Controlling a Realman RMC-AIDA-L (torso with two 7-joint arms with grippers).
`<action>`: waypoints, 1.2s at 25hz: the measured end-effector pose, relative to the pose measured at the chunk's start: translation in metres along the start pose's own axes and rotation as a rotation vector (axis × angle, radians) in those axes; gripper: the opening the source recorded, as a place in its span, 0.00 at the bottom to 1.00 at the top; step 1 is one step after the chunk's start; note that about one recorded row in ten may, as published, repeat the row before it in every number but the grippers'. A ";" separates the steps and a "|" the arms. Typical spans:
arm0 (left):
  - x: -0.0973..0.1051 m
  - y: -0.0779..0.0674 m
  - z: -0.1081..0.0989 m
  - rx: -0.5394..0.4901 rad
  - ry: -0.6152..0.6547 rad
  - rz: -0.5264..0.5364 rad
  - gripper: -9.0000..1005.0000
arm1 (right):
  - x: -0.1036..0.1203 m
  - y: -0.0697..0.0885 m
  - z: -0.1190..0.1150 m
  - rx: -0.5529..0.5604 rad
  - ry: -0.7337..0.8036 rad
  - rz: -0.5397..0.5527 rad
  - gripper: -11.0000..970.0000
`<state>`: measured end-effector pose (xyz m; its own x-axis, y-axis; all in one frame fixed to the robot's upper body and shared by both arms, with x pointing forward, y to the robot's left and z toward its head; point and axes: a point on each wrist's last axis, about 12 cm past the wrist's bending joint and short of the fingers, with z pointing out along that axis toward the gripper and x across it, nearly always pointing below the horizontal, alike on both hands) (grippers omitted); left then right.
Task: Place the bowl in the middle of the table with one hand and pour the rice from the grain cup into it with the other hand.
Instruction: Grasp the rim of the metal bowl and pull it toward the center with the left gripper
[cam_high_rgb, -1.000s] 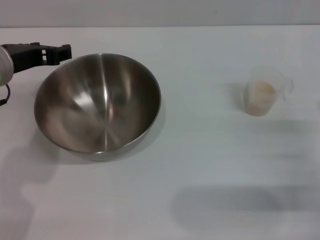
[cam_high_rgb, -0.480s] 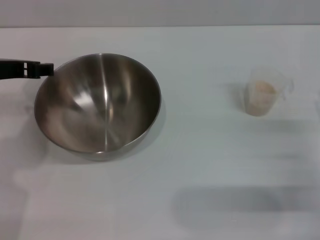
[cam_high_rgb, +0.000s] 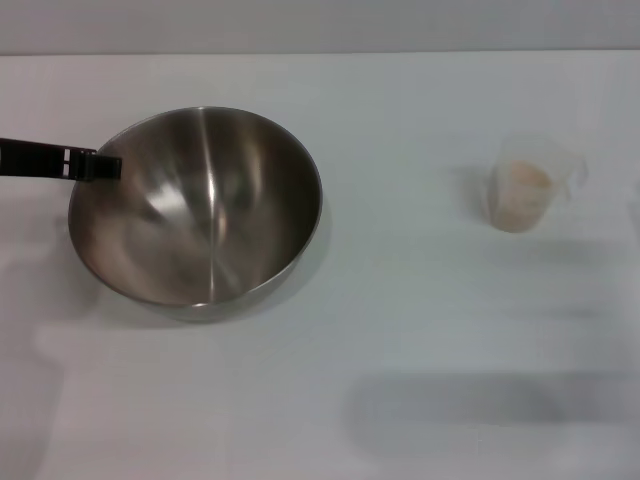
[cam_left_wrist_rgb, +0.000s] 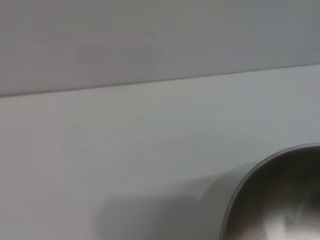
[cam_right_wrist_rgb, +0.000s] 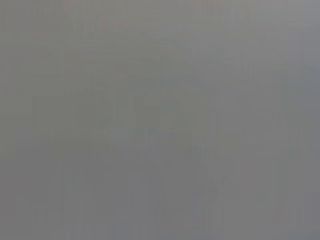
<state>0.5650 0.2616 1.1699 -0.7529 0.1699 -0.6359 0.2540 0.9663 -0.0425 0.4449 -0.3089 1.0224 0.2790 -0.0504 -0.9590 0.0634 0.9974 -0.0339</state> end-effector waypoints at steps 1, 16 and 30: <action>0.001 0.001 0.002 -0.001 0.004 -0.004 0.62 | 0.000 0.000 0.000 -0.002 0.000 0.000 0.74; 0.008 0.000 0.033 0.012 0.068 -0.029 0.60 | -0.001 0.001 0.003 -0.009 -0.010 0.000 0.74; -0.005 -0.005 0.035 0.046 0.029 -0.021 0.38 | -0.004 -0.002 0.011 -0.013 -0.037 -0.021 0.74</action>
<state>0.5887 0.2488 1.1458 -0.7756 0.1558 -0.6117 0.2648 0.9600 -0.0913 0.4542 -0.3115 1.0292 0.3133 -0.0732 -0.9468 0.0574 0.9967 -0.0581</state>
